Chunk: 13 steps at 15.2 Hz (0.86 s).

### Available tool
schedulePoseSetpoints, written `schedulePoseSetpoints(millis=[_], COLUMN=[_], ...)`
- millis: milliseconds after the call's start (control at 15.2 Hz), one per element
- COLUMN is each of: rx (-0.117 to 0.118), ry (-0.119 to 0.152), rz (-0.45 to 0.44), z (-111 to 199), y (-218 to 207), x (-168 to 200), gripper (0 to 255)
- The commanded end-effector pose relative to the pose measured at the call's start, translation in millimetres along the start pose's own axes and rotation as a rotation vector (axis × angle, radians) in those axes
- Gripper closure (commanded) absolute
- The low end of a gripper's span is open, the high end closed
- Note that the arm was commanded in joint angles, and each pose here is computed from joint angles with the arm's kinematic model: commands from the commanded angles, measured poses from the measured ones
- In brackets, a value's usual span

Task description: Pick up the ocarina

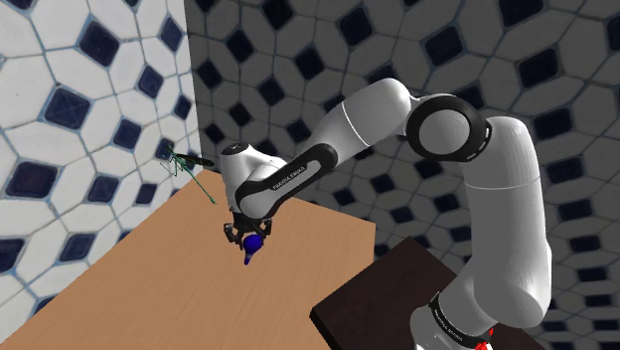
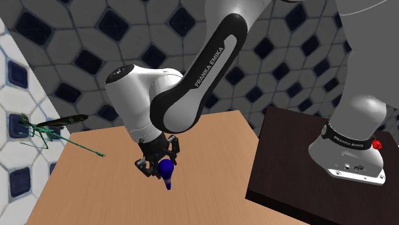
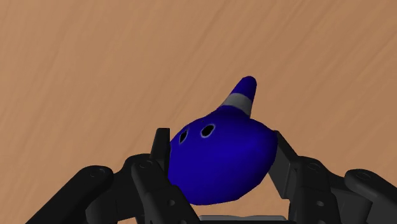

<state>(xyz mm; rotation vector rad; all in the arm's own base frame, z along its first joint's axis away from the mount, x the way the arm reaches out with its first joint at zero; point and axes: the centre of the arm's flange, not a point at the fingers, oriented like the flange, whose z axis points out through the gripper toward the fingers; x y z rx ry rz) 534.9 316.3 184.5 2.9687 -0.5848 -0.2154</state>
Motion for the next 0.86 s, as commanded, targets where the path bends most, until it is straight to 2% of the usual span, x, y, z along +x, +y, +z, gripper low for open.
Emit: schedulePoseSetpoints(millis=[0,660,792], rx=[0.000,0.000,0.000], ry=[0.000,0.000,0.000], rz=[0.000,0.000,0.000], z=[-11.0,-63.0,-63.7], y=[2.1,9.1,9.2], x=[-0.2,-6.4,-6.5], gripper=[255,255,255])
